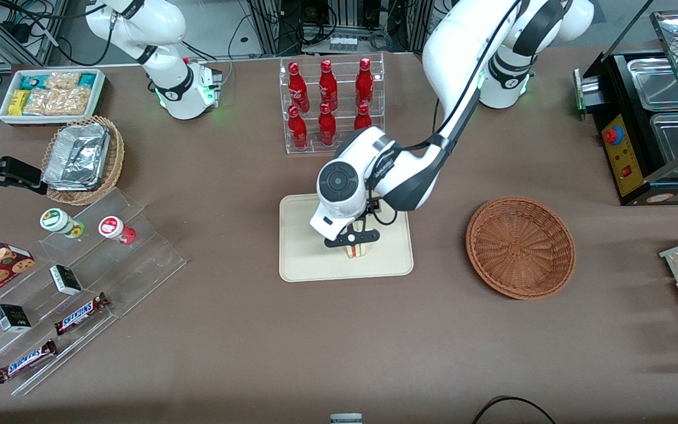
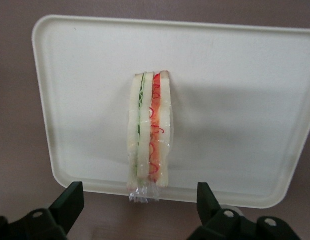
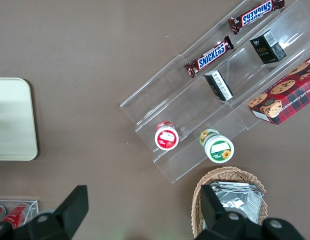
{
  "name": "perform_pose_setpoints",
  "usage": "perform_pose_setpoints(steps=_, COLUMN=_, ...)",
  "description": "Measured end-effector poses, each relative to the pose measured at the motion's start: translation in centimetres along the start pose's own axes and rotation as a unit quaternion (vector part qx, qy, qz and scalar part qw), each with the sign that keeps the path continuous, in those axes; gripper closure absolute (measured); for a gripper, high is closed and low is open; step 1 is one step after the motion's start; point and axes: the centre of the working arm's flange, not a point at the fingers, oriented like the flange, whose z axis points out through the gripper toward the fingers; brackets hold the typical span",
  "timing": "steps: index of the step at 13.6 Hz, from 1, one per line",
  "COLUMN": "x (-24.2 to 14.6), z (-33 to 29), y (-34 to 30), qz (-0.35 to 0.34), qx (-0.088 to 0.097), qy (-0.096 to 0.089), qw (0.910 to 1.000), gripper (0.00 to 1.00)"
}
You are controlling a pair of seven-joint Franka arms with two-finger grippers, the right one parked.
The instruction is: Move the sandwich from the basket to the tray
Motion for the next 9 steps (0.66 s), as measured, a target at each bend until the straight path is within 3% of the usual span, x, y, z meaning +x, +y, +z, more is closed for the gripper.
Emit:
perform_pose_setpoints(steps=3, x=-0.1, z=-5.0, y=-2.4, qz=-0.001, qx=0.002, qy=0.000, qw=1.0000, gripper=0.00)
perform_pose_setpoints(steps=9, x=3.3, z=-13.3, y=-13.2, qz=0.089, qx=0.015, qy=-0.005, qw=0.9959, gripper=0.00)
